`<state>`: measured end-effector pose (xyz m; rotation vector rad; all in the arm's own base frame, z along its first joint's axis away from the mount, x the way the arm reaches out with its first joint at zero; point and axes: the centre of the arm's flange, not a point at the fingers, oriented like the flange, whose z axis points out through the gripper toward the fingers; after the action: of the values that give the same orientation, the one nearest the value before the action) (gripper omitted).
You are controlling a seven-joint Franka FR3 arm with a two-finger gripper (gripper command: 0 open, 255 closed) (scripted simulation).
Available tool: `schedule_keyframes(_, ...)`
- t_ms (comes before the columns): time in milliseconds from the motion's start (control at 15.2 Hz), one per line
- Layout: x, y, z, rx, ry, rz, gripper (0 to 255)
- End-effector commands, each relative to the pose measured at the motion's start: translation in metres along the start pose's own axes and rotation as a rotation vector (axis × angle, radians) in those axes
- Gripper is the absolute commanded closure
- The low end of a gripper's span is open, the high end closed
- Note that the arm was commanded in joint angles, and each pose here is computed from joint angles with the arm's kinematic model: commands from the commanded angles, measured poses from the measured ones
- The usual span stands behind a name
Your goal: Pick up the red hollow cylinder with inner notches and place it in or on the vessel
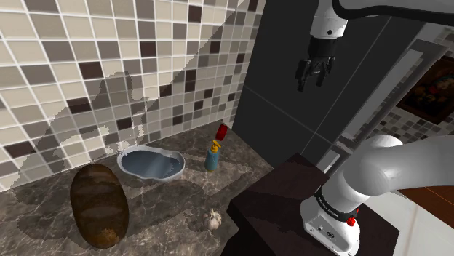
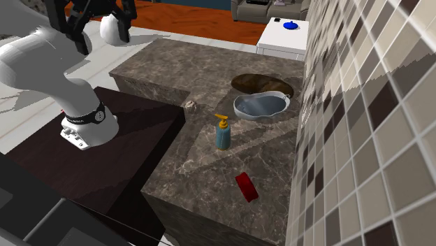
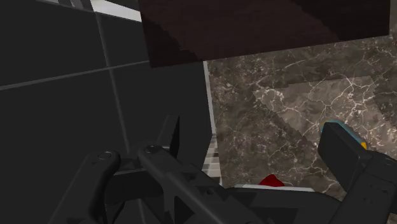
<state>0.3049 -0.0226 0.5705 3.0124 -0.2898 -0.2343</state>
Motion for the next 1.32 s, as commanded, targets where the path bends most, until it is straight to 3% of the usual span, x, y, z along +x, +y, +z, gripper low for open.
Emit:
schedule_keyframes(0, 0.000, 0.000, 0.000, 0.000, 0.000, 0.000, 0)
schedule_keyframes(1254, 0.157, -0.063, 0.168, 0.095, 0.075, 0.248, 0)
